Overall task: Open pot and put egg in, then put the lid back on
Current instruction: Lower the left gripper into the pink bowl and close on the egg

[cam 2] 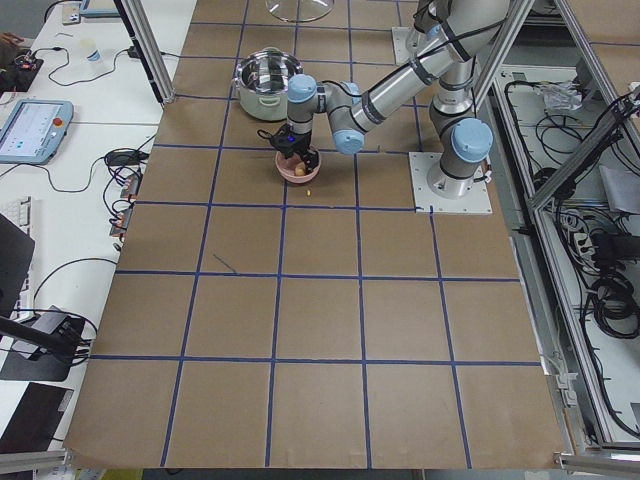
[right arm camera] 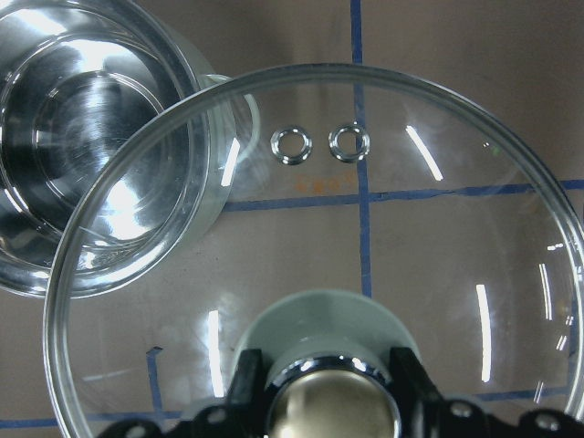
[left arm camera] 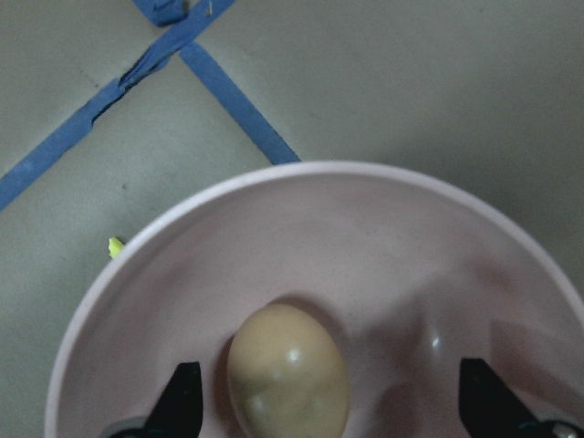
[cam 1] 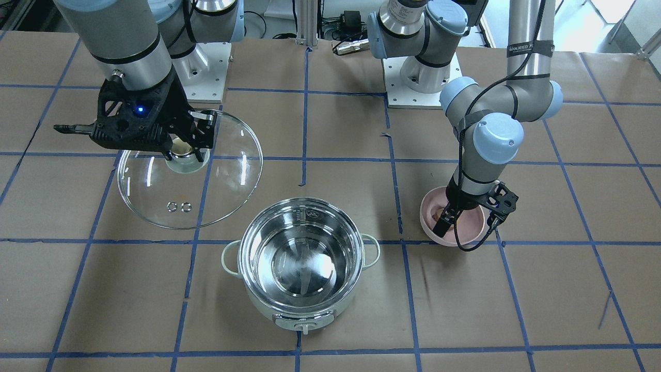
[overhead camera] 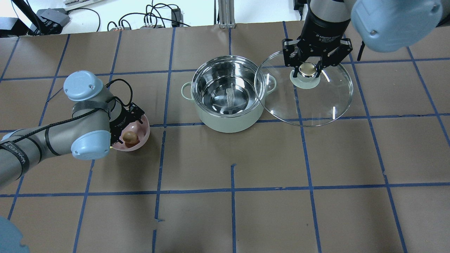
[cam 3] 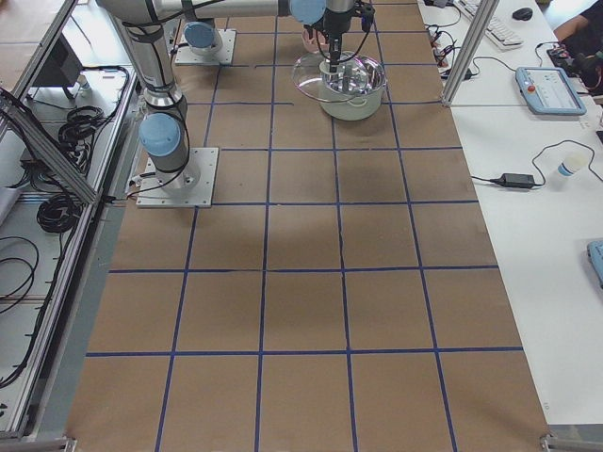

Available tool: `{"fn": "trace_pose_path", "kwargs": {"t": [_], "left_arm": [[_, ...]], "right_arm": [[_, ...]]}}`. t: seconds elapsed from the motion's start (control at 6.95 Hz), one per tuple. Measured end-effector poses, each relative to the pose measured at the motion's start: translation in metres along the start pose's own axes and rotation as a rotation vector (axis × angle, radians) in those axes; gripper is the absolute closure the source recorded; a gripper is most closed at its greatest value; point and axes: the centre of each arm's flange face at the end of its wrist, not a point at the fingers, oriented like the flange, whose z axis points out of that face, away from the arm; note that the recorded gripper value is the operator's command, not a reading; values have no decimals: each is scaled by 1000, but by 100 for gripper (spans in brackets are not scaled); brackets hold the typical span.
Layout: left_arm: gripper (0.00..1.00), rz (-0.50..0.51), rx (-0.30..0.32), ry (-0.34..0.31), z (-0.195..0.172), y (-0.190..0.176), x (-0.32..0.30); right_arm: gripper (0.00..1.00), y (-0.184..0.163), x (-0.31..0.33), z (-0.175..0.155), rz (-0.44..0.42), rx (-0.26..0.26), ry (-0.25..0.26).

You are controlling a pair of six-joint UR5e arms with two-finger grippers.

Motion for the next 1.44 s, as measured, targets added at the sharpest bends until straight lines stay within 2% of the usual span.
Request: {"fn": "trace_pose_path", "kwargs": {"t": [0.14, 0.29, 0.43, 0.58, 0.72, 1.01, 1.29, 1.44], "left_arm": [[8, 0, 0, -1, 1, 0, 0], [16, 0, -1, -1, 1, 0, 0], [20, -1, -2, -1, 1, 0, 0], [29, -1, -4, 1, 1, 0, 0], [42, -1, -9, 6, 1, 1, 1], [59, -2, -15, 12, 1, 1, 1], [69, -2, -16, 13, 1, 1, 1], [71, -1, -17, 12, 2, 2, 1]], "right_arm": [[100, -1, 0, 1, 3, -1, 0], [100, -1, -1, 0, 8, 0, 0], [100, 0, -1, -1, 11, 2, 0], [100, 0, 0, -3, 15, 5, 0], [100, 1, 0, -5, 26, 10, 0], [100, 4, -6, -6, 40, 14, -1], [100, 4, -8, -4, 28, 11, -3], [100, 4, -9, -4, 21, 9, -6]]}}
